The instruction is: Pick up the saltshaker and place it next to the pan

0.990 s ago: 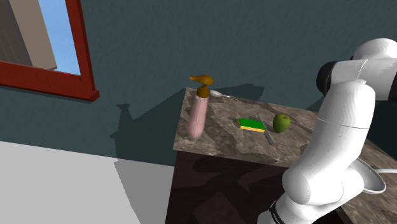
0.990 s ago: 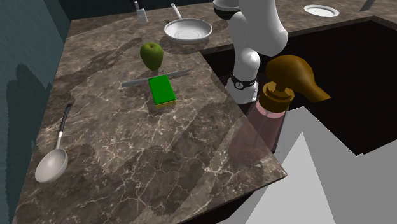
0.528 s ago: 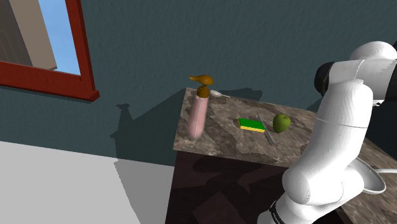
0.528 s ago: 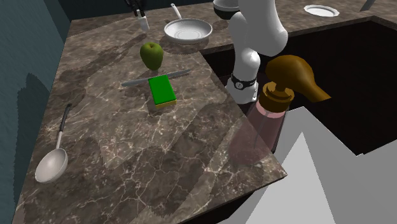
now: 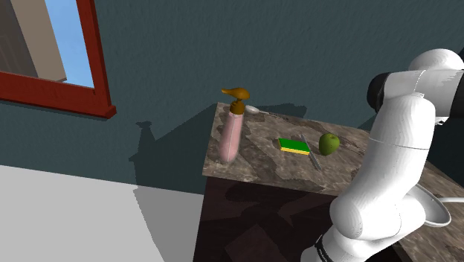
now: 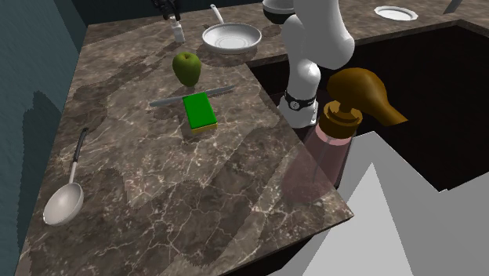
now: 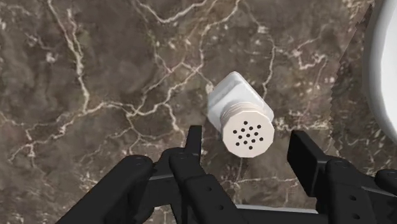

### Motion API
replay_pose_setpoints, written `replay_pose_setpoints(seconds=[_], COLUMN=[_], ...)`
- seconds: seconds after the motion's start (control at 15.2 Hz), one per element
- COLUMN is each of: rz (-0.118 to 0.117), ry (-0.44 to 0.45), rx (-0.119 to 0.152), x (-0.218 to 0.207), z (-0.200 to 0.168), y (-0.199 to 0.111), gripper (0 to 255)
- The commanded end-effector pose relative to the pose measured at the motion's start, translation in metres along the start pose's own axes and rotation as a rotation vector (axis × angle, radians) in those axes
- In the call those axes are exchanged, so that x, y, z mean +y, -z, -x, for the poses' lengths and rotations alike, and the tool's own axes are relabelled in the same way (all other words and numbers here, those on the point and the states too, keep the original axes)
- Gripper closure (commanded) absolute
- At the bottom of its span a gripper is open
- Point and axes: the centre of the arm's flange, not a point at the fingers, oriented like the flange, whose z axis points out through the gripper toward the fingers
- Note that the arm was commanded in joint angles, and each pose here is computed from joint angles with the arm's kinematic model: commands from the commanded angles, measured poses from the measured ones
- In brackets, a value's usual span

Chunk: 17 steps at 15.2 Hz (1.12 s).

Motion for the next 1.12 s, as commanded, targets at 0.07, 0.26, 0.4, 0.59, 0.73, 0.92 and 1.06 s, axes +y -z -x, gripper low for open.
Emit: replay_pose_setpoints(seconds=[0.07, 0.26, 0.4, 0.59, 0.73, 0.92, 1.06], rz=[0.0, 0.0, 0.0, 0.0, 0.0, 0.0, 0.0], ry=[0.0, 0.0, 0.0, 0.0, 0.0, 0.0, 0.0], rx=[0.0, 0.0, 0.0, 0.0, 0.0, 0.0, 0.0], x=[0.0, 0.0, 0.0, 0.0, 0.0, 0.0, 0.0], z=[0.0, 0.0, 0.0, 0.0, 0.0, 0.0, 0.0], y=[0.0, 0.0, 0.026, 0.05, 0.05, 0.05, 0.05], gripper=[0, 0, 0, 0, 0, 0, 0])
